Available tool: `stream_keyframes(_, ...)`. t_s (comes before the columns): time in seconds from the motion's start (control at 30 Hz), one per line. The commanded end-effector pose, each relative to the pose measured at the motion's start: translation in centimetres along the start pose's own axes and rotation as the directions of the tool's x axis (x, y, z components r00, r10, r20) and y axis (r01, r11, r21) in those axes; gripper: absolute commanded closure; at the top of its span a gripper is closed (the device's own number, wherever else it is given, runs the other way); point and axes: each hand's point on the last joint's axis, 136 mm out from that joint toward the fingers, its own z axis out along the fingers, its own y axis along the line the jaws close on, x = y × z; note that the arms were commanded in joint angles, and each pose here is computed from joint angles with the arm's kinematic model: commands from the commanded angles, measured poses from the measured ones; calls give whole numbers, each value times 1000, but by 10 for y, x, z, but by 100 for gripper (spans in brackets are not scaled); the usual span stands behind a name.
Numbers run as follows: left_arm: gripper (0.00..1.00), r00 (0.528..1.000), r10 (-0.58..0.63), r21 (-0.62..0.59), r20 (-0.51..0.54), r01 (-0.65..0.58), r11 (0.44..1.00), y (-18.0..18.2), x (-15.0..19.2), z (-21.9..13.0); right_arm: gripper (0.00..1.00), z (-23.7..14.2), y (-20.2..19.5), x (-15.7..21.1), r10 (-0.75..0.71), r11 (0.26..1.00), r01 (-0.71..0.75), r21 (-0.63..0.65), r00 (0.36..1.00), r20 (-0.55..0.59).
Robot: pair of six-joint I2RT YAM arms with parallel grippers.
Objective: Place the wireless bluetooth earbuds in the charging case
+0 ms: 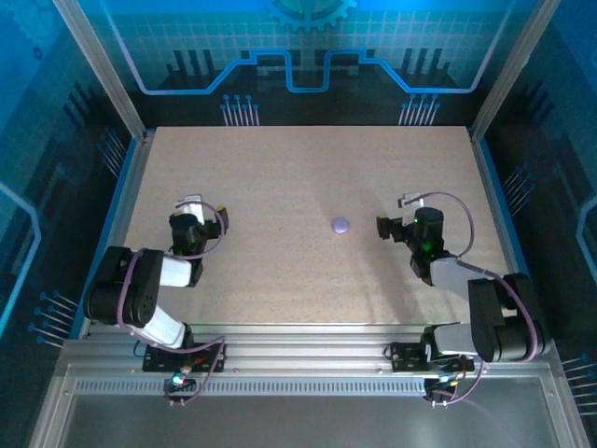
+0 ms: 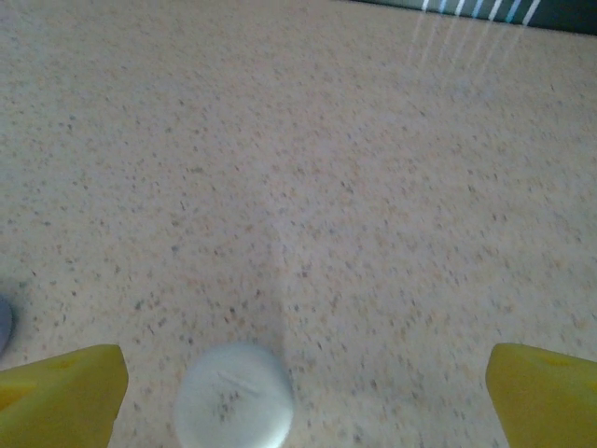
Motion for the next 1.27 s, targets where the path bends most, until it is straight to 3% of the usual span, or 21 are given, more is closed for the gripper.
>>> stream_keyframes(0.0,1,999,-24,24,41,23,999,-4,-15,2,0,12,-1,-23,-27,1000,28,-13,996,80)
stream_keyframes(0.4,1,999,-15,36,37,13,999,-7,-14,3,0,23,-9,-9,25,1000,-23,-21,997,76)
stream_keyframes(0.63,1,999,42,172,2,-41,984,-32,-11,4,0,23,-10,-8,33,999,-31,-29,997,71)
stream_keyframes(1.23,1,999,22,139,29,-26,990,-25,-13,1,0,23,-9,-8,31,999,-29,-31,997,70)
